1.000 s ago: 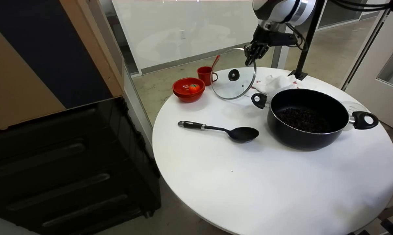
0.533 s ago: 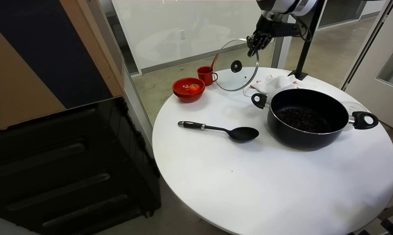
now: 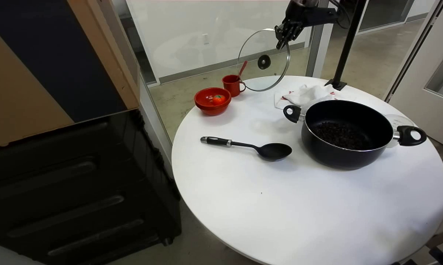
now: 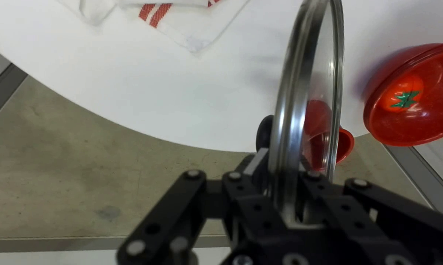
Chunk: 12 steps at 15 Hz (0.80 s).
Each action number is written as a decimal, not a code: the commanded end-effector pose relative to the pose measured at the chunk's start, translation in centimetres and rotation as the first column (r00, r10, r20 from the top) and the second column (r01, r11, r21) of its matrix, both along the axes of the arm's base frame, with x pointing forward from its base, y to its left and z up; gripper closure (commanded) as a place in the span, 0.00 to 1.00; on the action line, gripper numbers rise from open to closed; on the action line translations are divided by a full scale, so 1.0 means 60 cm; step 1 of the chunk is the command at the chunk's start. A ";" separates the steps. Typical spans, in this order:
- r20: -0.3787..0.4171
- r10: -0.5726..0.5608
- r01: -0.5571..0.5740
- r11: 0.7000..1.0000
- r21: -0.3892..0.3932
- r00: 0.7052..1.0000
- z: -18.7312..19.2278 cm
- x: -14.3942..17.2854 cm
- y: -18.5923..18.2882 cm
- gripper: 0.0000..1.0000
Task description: Put the spoon on the table then cover the pot with the lid
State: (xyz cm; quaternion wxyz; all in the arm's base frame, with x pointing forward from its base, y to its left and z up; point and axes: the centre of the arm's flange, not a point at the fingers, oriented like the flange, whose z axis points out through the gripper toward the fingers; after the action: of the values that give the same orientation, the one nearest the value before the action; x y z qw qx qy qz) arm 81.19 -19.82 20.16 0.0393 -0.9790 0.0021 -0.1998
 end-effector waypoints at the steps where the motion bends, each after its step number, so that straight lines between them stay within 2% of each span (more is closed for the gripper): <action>1: 0.011 0.063 -0.062 0.997 -0.045 0.998 0.063 -0.025 0.044 0.97; 8: 0.068 0.163 -0.148 0.970 -0.192 0.984 0.177 -0.004 0.149 0.97; 12: 0.178 0.172 -0.103 0.934 -0.342 0.969 0.234 -0.004 0.216 0.97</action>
State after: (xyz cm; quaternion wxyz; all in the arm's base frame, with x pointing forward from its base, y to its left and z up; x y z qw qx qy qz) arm 84.16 -9.64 31.04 -0.0550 -0.9604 -0.1071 -0.2514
